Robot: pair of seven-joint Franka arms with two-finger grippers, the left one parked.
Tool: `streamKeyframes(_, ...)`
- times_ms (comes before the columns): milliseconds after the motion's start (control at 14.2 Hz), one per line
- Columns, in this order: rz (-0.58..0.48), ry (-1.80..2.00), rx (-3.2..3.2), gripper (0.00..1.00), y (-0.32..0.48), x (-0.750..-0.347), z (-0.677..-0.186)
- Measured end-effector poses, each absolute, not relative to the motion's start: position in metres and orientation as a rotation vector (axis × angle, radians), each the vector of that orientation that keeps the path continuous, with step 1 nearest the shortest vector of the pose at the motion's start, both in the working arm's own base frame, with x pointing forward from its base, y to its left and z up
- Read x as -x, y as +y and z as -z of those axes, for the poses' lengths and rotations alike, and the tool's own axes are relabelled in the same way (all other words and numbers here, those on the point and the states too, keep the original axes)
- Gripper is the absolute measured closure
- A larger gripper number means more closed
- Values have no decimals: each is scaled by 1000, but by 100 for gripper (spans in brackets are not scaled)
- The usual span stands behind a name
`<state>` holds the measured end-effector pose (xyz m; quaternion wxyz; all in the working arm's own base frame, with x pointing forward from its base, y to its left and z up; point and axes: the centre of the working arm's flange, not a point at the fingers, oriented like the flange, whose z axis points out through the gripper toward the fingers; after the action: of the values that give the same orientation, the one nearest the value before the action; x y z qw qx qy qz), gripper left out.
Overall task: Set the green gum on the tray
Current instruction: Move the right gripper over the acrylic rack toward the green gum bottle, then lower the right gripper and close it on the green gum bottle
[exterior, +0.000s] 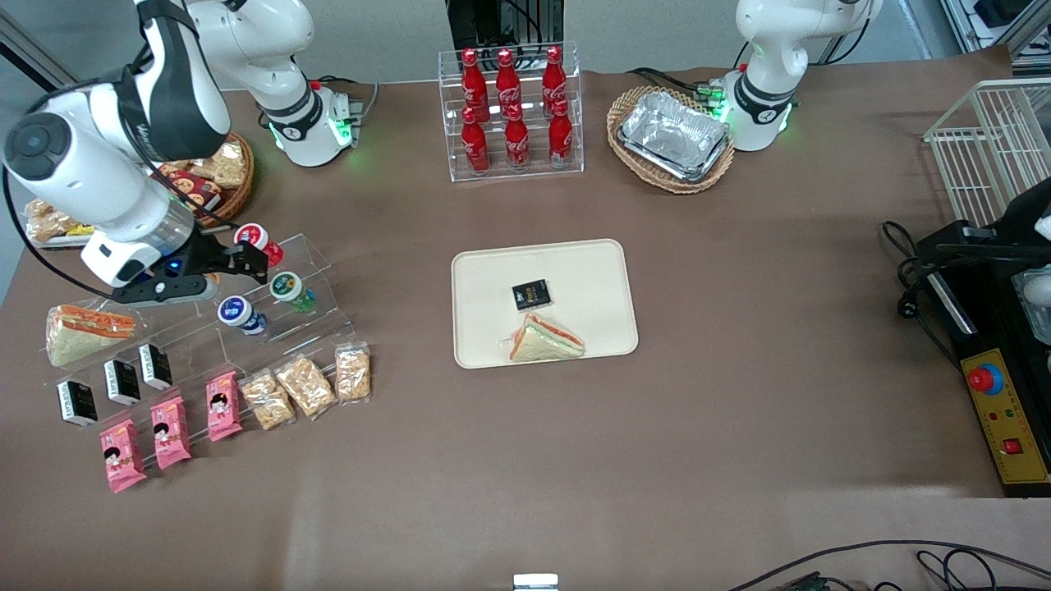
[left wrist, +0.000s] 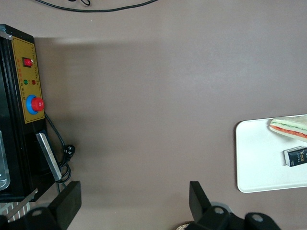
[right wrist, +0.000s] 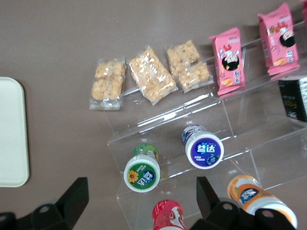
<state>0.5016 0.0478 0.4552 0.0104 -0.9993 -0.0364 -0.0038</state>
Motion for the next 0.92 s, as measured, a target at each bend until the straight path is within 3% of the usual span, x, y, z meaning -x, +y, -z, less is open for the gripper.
streamKeyframes(423, 32, -138, 3119, 0, 46, -480, -391)
streamKeyframes(915, 18, -136, 3122, 0, 44, -464, -349)
